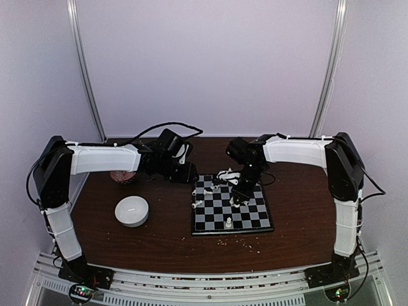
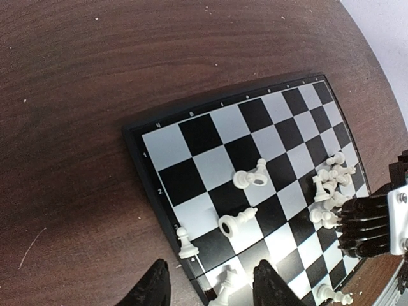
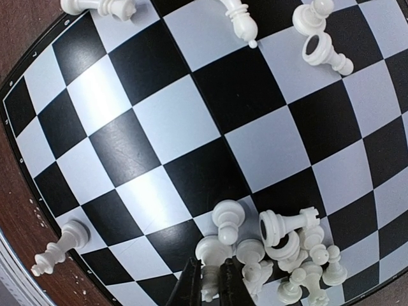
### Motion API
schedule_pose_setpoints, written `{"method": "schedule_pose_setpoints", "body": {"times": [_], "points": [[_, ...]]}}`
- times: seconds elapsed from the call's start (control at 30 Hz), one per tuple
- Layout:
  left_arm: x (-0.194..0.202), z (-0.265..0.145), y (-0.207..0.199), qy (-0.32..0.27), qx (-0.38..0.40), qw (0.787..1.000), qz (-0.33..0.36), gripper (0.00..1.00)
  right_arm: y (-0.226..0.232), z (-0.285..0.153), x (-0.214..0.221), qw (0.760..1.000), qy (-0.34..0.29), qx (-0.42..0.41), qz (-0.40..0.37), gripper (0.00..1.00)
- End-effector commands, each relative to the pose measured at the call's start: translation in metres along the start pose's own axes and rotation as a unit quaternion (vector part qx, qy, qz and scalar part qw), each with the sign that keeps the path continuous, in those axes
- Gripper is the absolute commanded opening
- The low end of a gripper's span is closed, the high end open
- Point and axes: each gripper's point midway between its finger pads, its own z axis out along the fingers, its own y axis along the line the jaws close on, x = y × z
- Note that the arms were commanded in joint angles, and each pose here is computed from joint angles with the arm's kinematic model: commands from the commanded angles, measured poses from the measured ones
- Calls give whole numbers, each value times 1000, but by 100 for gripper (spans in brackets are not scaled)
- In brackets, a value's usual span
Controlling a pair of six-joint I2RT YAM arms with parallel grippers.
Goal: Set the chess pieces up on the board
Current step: Pick up the bishop from the chessboard.
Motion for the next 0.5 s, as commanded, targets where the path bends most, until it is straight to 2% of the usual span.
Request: {"method": "schedule_pose_setpoints", "body": {"times": [0.0, 0.27, 0.47], "points": [[-11, -9, -5, -23, 14, 1000, 6, 45, 2, -14, -5, 1000, -7, 11, -3, 2], [-10, -9, -4, -20, 13, 1000, 8, 45, 23, -56, 2, 998, -45, 27, -28, 0], [-14, -13, -1, -19, -4, 999, 26, 45, 51, -52, 29, 997, -47, 13, -60, 0]]}}
